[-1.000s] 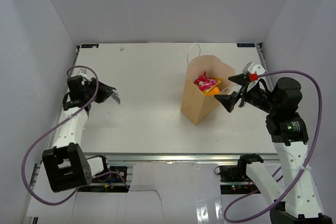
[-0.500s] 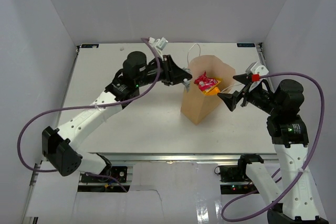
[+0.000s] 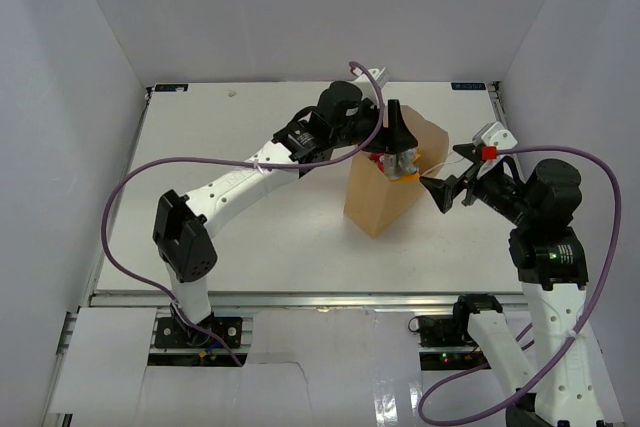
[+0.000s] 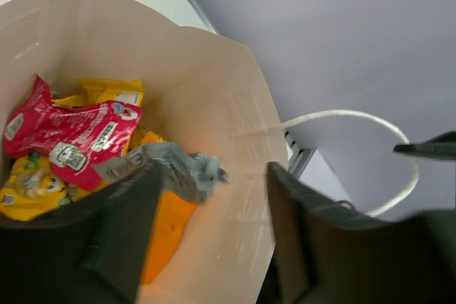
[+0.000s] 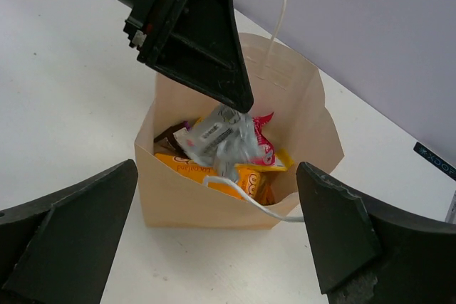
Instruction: Place the snacks into the paper bag
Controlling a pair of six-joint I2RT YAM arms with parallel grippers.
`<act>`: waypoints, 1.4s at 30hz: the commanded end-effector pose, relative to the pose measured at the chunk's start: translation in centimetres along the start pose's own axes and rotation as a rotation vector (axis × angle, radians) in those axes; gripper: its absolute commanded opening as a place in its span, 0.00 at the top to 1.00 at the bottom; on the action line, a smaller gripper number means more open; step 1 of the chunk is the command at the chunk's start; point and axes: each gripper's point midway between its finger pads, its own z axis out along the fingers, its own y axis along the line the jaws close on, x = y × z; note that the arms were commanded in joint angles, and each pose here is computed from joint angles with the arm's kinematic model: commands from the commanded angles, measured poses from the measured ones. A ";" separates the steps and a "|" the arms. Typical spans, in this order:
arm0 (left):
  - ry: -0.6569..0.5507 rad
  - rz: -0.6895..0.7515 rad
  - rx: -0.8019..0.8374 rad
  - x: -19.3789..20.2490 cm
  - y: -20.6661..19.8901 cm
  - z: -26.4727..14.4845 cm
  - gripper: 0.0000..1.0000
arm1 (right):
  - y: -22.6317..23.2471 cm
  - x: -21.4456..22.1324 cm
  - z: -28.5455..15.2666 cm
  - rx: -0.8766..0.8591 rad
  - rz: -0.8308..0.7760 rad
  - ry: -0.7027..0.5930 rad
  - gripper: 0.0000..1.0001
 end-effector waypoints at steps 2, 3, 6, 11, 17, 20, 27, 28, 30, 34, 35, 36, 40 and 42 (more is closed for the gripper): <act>-0.119 0.103 0.042 -5.1 -3.6 -3.7 0.07 | -1.3 -1.1 -0.7 0.092 -0.018 -0.020 0.02; -0.138 0.118 0.053 -5.8 -4.3 -4.7 0.02 | -1.6 -1.2 -0.9 0.114 0.005 -0.016 0.04; -0.177 0.183 0.012 -7.0 -4.6 -7.6 0.02 | -2.7 -1.9 -1.5 0.183 0.026 -0.005 0.05; -0.234 0.307 -0.213 -5.7 -0.1 -13.7 0.02 | -4.7 -2.8 -2.5 0.311 0.057 0.000 0.07; -0.346 0.373 -0.494 -2.9 6.2 -23.6 0.02 | -8.9 -1.4 -5.5 0.633 0.159 0.026 0.10; -0.323 0.368 -0.604 0.8 9.7 -26.4 0.02 | -9.8 1.4 -6.7 0.744 0.179 0.077 0.10; -0.337 0.349 -0.702 6.3 13.9 -31.0 0.02 | -9.9 10.7 -7.6 0.837 0.187 0.294 0.10; -0.332 0.354 -0.706 6.9 14.2 -31.1 0.02 | -9.7 11.6 -7.3 0.822 0.187 0.318 0.10; -0.355 0.354 -0.683 6.7 13.7 -31.8 0.02 | -9.3 14.1 -7.1 0.808 0.194 0.373 0.10; -0.379 0.349 -0.669 7.1 13.7 -32.5 0.02 | -8.6 17.8 -6.7 0.802 0.260 0.468 0.10; -0.383 0.349 -0.665 7.1 13.6 -32.6 0.02 | -8.4 18.3 -6.6 0.792 0.266 0.479 0.10; -0.388 0.348 -0.661 7.1 13.6 -32.7 0.02 | -8.4 18.7 -6.5 0.794 0.268 0.484 0.10; -0.393 0.344 -0.662 7.2 13.7 -32.8 0.02 | -8.8 17.3 -6.2 0.795 0.257 0.435 0.10; -0.392 0.343 -0.661 7.3 13.7 -32.8 0.02 | -8.8 17.5 -6.0 0.779 0.230 0.430 0.10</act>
